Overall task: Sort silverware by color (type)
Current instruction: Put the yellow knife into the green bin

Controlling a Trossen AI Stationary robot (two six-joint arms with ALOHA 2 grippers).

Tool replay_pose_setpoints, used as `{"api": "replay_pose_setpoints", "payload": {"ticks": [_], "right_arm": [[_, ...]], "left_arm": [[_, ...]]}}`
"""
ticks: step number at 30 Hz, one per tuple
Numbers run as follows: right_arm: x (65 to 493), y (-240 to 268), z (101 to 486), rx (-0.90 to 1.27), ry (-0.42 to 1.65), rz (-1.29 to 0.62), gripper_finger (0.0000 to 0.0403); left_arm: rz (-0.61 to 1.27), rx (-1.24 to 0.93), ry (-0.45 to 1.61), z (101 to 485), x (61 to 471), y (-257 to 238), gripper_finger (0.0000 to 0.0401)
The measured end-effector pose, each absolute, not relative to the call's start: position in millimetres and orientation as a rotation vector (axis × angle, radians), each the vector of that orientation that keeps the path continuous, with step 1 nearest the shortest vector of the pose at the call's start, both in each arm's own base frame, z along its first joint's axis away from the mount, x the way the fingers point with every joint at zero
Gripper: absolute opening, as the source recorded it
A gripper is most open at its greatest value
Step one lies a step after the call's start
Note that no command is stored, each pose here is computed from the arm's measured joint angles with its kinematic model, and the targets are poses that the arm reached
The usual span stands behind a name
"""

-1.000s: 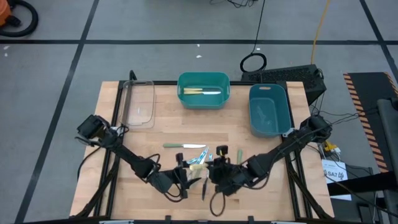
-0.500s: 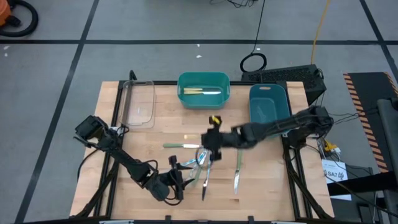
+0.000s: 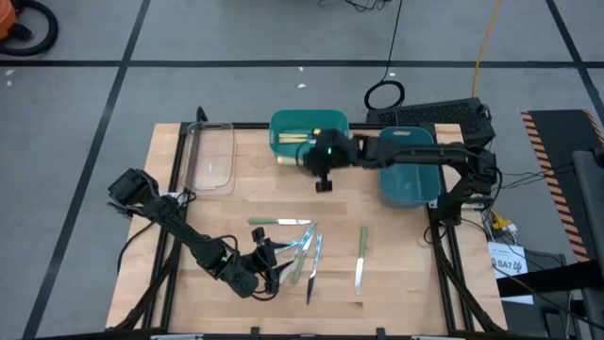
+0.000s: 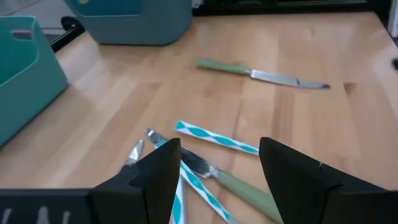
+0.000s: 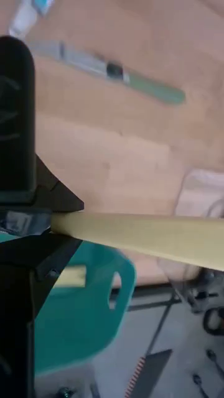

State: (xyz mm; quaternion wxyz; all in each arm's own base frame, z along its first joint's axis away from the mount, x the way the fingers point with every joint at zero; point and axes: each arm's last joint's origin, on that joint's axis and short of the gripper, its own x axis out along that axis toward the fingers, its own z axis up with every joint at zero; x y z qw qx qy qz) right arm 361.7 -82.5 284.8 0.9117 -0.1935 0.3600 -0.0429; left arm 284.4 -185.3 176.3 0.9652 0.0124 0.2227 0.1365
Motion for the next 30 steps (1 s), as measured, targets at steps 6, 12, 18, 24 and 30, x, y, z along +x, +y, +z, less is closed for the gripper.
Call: {"api": "replay_pose_setpoints", "payload": {"ticks": [6,12,18,24,30], "right_arm": [[358,-134,280,-0.394,0.690,-0.119,0.0039],[353,-176,259,-0.351,0.714,-0.150,0.0039],[350,-201,234,-0.294,0.779,-0.169,0.0039],[354,-208,213,-0.265,0.829,-0.161,0.0051],[358,-211,194,-0.246,0.871,-0.147,0.0054]], "left_arm": [[0.311,0.018,0.488,174,288,-174,0.0227],[0.321,0.007,0.494,173,289,-172,0.0227],[0.325,0.004,0.493,173,289,-171,0.0227],[0.330,0.004,0.494,173,290,-169,0.0227],[0.329,0.003,0.494,173,290,-169,0.0227]]}}
